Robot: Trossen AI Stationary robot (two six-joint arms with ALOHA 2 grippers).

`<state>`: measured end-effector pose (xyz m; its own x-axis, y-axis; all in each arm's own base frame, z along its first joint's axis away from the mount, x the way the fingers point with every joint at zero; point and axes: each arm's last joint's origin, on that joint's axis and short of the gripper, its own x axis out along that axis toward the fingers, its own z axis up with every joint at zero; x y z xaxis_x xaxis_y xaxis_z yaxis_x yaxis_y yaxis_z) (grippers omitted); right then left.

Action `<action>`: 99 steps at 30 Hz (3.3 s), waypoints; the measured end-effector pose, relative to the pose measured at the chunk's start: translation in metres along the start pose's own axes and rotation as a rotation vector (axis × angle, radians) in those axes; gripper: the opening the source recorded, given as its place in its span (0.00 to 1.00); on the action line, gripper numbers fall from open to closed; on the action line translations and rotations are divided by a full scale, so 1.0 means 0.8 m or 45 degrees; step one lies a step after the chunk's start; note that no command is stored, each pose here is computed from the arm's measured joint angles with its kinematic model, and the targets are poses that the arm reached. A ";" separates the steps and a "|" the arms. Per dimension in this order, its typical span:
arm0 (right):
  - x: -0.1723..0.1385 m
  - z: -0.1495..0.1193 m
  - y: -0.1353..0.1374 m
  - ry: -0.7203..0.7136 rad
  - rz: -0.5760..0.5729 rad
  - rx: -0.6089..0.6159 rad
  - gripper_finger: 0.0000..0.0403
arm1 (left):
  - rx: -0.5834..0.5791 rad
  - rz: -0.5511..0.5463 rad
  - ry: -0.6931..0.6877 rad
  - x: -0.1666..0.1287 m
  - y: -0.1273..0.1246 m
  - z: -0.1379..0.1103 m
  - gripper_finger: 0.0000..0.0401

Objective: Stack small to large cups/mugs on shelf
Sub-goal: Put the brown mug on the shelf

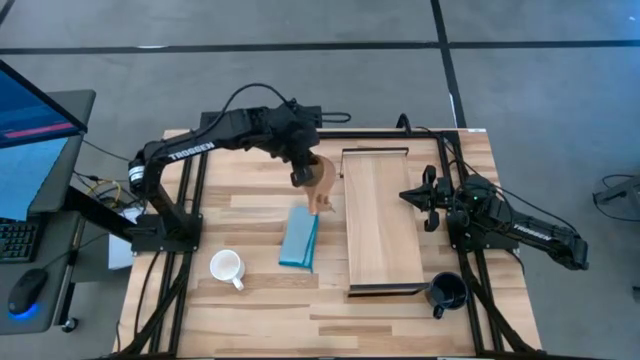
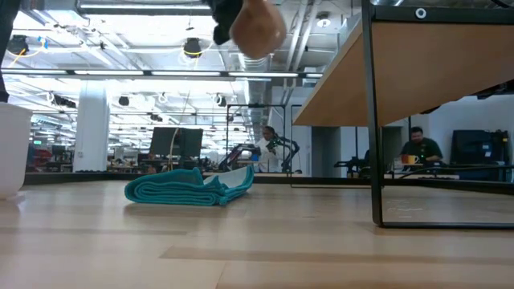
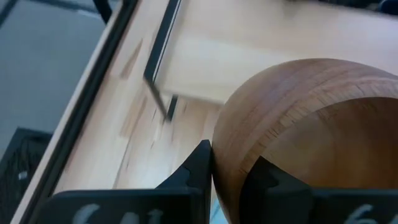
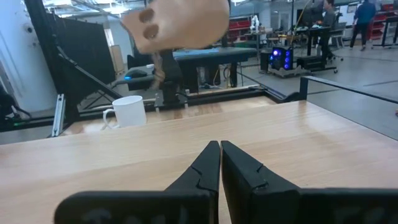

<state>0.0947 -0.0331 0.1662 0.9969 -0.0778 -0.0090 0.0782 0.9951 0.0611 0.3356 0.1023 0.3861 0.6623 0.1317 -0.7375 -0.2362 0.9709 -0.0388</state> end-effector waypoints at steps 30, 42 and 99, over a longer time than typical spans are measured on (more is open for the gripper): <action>0.002 -0.003 -0.001 0.031 -0.002 0.139 0.09 | 0.119 -0.051 0.082 0.132 -0.031 0.068 0.06; 0.004 -0.005 -0.002 0.060 -0.005 0.151 0.09 | 0.095 -0.064 0.128 0.151 -0.034 0.062 0.06; 0.004 -0.005 -0.002 0.060 -0.005 0.150 0.09 | 0.232 -0.096 0.149 0.165 -0.038 0.058 0.06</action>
<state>0.0974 -0.0344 0.1621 0.9955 -0.0755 -0.0565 0.0844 0.9804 0.1780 0.4632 0.0994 0.3216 0.5835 0.0439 -0.8109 -0.0499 0.9986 0.0181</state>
